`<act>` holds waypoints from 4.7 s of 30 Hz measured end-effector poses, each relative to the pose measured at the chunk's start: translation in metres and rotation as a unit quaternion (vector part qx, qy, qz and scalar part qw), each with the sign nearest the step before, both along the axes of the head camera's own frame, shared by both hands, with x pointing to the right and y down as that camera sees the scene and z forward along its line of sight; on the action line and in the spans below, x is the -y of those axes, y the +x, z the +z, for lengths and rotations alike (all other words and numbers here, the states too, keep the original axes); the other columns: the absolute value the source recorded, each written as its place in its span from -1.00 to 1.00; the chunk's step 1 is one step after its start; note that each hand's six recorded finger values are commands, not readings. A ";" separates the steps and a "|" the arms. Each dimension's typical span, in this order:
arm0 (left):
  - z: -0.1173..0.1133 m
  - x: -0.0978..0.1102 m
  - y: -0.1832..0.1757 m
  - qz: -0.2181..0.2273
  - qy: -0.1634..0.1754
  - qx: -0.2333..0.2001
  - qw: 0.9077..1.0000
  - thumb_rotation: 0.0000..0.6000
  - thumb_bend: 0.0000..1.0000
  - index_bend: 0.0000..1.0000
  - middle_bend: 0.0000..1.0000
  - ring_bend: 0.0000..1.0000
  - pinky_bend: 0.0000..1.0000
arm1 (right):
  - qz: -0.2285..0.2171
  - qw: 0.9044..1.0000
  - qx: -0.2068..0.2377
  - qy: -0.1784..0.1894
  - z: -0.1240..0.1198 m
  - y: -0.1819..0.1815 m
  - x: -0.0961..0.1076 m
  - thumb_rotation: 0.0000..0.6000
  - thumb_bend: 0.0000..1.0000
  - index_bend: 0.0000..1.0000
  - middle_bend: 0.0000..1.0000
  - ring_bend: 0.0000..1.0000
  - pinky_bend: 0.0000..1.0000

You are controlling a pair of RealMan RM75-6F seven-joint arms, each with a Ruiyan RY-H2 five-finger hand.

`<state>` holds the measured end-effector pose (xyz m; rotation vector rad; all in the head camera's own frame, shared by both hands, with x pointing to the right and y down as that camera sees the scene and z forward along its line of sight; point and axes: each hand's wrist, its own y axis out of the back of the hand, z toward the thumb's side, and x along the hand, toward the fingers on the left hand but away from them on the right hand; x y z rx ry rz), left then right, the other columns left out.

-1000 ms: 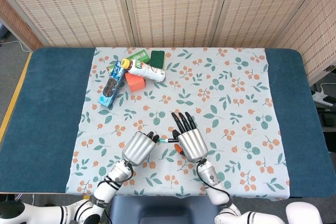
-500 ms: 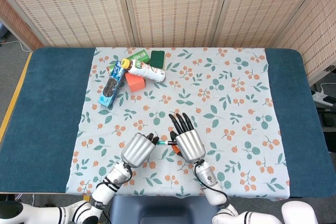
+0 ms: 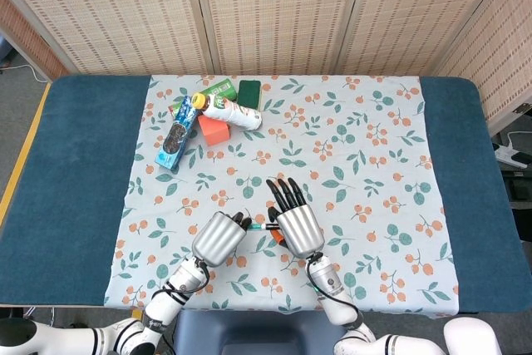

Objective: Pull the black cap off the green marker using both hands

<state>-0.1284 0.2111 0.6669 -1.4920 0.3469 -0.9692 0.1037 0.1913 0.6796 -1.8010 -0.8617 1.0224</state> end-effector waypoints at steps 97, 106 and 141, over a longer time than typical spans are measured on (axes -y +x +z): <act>-0.002 0.002 -0.004 -0.001 0.006 0.006 1.000 1.00 -0.17 0.46 0.71 0.68 0.96 | -0.010 1.000 0.008 -0.024 0.001 0.005 -0.006 1.00 -0.40 -0.04 -0.84 -1.00 -1.00; -0.002 0.002 -0.004 -0.002 0.006 0.005 1.000 1.00 -0.17 0.46 0.71 0.68 0.96 | -0.008 1.000 0.005 -0.028 0.003 0.006 -0.006 1.00 -0.40 0.11 -0.84 -1.00 -1.00; -0.001 0.012 -0.016 -0.015 0.007 -0.001 1.000 1.00 -0.13 0.49 0.73 0.68 0.98 | 0.020 0.999 -0.007 -0.033 0.004 0.020 0.003 1.00 0.09 0.72 -0.63 -1.00 -1.00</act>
